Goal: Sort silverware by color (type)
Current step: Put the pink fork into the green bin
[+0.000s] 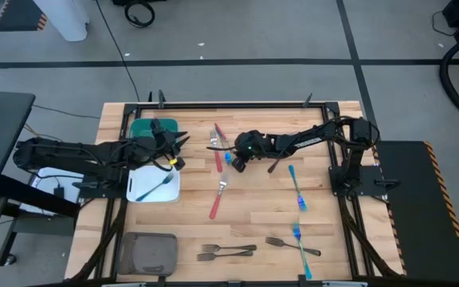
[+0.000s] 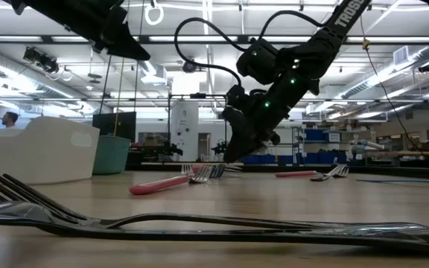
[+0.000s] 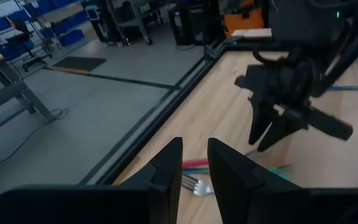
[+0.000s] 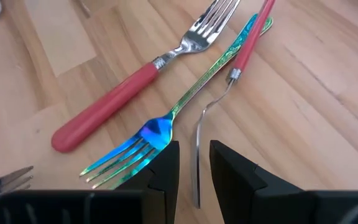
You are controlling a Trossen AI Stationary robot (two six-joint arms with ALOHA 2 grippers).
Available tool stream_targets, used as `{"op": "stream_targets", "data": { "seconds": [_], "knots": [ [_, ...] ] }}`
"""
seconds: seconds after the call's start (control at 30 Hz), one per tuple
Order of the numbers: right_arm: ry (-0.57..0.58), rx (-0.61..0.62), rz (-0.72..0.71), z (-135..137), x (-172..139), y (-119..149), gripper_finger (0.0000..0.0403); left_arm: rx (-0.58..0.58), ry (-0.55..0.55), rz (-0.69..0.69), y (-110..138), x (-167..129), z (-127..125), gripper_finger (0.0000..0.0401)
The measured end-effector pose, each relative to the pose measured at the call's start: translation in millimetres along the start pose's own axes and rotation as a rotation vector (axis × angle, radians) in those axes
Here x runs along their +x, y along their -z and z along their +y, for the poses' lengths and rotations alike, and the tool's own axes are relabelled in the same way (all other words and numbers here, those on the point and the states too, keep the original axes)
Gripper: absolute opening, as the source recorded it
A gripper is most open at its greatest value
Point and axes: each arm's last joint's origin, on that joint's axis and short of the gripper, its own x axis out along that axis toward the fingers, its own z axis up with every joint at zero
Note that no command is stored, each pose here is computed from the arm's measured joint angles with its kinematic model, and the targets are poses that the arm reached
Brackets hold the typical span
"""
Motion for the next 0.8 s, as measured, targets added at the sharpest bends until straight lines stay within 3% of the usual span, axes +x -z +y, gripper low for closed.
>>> {"op": "stream_targets", "data": {
  "seconds": [0.53,0.67,0.8],
  "knots": [
    [0.016,0.015,-0.015,-2,31,15,0.0095,-0.001,-0.001,-0.004,-1,1,0,0.0086],
    [0.021,0.016,-0.015,-2,31,15,0.0071,-0.001,-0.001,-0.006,-1,1,0,0.0086],
    [0.029,0.013,-0.011,-4,31,15,0.0019,-0.002,0.0,-0.007,-1,1,-1,0.0086]
  ]
}}
